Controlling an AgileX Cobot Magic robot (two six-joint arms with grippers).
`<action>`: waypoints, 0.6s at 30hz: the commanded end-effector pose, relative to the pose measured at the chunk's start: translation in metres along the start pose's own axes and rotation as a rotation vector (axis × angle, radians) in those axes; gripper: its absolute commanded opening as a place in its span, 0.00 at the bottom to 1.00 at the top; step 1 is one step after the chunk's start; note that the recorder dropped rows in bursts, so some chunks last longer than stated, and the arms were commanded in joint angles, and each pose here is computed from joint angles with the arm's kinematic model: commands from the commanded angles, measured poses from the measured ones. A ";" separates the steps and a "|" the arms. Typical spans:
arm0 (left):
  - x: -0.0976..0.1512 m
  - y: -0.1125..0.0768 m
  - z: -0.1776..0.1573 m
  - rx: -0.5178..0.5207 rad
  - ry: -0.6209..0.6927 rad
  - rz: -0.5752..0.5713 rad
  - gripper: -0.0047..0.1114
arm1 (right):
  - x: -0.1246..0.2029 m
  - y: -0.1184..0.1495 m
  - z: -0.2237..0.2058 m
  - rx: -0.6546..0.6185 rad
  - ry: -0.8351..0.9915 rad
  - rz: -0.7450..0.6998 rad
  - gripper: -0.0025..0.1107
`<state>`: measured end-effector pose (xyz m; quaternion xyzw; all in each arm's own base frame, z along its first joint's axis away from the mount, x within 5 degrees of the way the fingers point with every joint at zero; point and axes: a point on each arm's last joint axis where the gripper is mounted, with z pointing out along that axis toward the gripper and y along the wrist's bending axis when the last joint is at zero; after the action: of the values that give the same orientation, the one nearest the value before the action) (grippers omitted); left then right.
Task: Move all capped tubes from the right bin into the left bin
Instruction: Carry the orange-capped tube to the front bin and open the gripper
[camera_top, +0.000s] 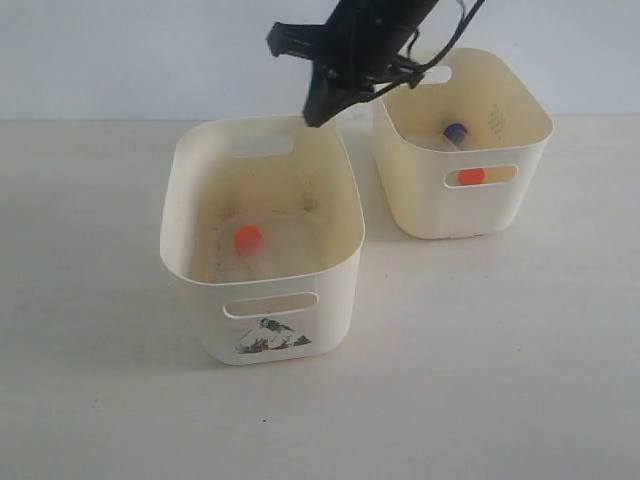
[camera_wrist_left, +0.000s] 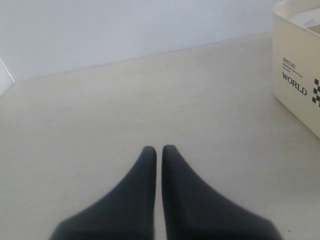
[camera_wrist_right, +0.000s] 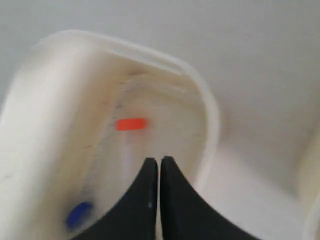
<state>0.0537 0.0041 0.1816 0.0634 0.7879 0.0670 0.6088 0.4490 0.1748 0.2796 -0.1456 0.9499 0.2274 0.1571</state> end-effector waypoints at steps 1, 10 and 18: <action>-0.002 0.000 0.000 0.002 -0.007 -0.012 0.08 | -0.010 -0.029 -0.029 0.326 -0.088 0.070 0.03; -0.002 0.000 0.000 0.002 -0.007 -0.012 0.08 | -0.016 -0.062 -0.032 0.683 -0.106 -0.007 0.03; -0.002 0.000 0.000 0.002 -0.007 -0.012 0.08 | -0.012 -0.095 0.004 0.678 -0.061 0.134 0.03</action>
<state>0.0537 0.0041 0.1816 0.0634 0.7879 0.0670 0.6088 0.4888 0.1101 0.2500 -0.0455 0.9725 -0.0885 0.2104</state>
